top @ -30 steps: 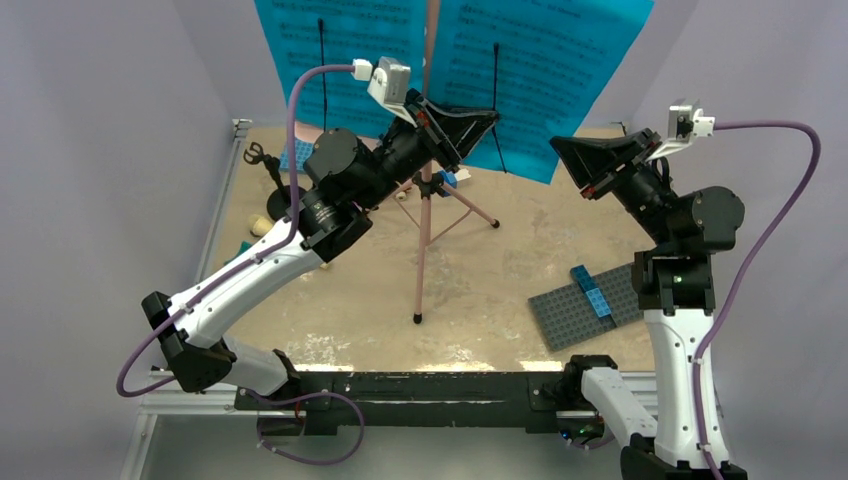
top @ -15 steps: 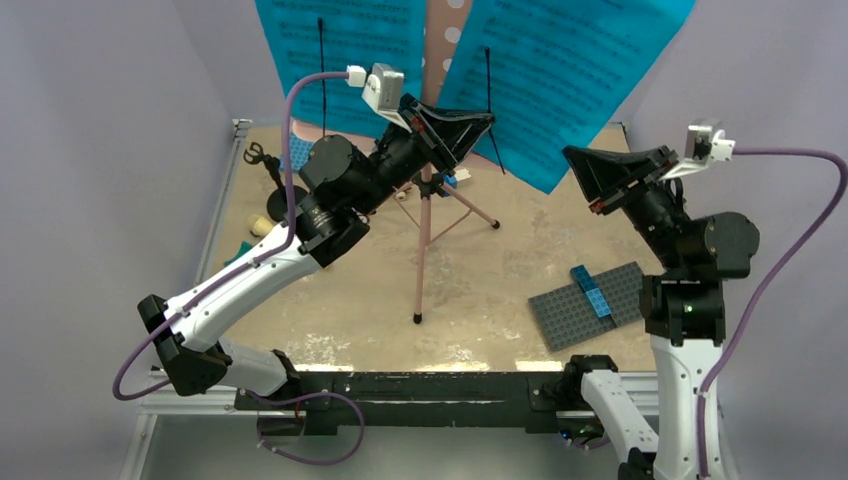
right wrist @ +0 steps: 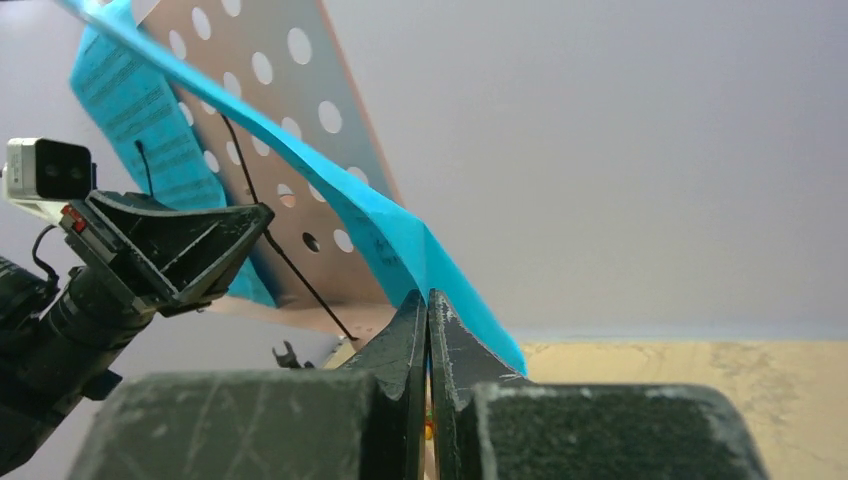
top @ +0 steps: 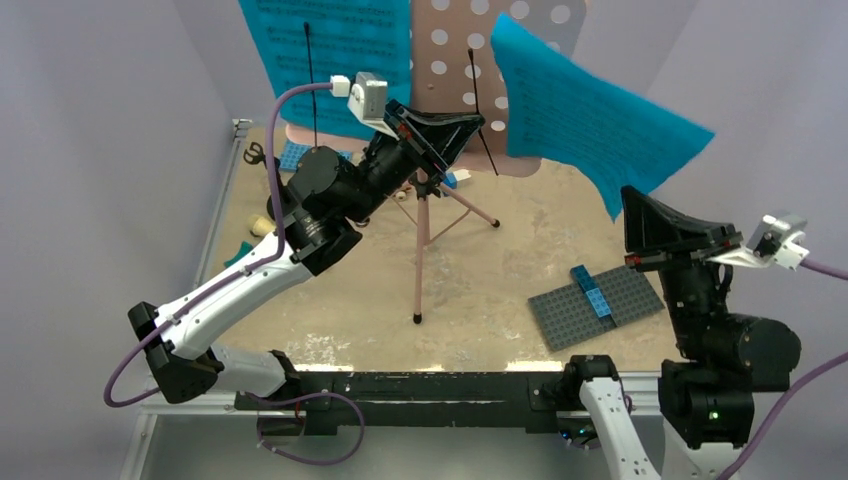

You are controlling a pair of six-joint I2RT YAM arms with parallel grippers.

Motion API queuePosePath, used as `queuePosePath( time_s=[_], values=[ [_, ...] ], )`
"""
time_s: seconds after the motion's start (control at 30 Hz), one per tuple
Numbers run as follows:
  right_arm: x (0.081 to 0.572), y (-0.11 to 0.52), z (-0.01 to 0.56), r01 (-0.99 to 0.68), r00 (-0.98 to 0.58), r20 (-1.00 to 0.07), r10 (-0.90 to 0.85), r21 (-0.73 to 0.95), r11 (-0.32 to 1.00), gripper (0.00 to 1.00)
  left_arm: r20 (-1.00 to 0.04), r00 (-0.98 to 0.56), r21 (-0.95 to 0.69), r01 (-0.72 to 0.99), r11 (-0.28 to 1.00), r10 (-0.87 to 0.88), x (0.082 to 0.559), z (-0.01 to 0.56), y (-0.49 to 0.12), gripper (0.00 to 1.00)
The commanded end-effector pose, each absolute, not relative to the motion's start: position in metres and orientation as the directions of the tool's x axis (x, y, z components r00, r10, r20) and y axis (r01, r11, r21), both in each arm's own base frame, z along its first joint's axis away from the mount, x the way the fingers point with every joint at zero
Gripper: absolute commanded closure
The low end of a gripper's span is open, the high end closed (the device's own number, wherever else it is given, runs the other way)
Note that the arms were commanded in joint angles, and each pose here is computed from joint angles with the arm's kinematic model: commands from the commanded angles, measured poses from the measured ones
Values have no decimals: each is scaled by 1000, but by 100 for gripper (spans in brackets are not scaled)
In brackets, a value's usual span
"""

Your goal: Pack up the instrument practice props

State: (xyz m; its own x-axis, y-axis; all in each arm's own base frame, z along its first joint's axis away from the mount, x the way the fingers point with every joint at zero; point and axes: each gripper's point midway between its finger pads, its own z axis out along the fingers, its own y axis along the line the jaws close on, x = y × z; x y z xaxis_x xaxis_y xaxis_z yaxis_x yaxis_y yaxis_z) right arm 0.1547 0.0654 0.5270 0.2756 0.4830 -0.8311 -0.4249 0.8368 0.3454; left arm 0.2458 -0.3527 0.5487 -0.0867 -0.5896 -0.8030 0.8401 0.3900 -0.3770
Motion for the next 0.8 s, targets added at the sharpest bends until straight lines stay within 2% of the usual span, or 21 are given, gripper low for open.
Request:
queuePosePath(
  time_s=[0.0, 0.27, 0.5, 0.57, 0.77],
  values=[
    [146, 35, 510, -265, 316, -823, 473, 402, 876, 100, -777, -23, -359, 838, 412, -629, 243, 565, -337, 100],
    [124, -1, 492, -99, 383, -801, 460, 459, 883, 100, -789, -8, -353, 824, 443, -614, 257, 557, -348, 100],
    [135, -14, 466, -1, 354, -826, 439, 469, 883, 100, -796, -1, -342, 826, 449, -605, 261, 552, -354, 99],
    [138, -15, 458, 14, 342, -833, 435, 467, 884, 100, -793, -1, -343, 828, 445, -609, 259, 551, -352, 88],
    [143, -18, 435, 53, 312, -847, 431, 468, 882, 100, -791, -15, -343, 839, 422, -612, 247, 550, -343, 45]
  ],
)
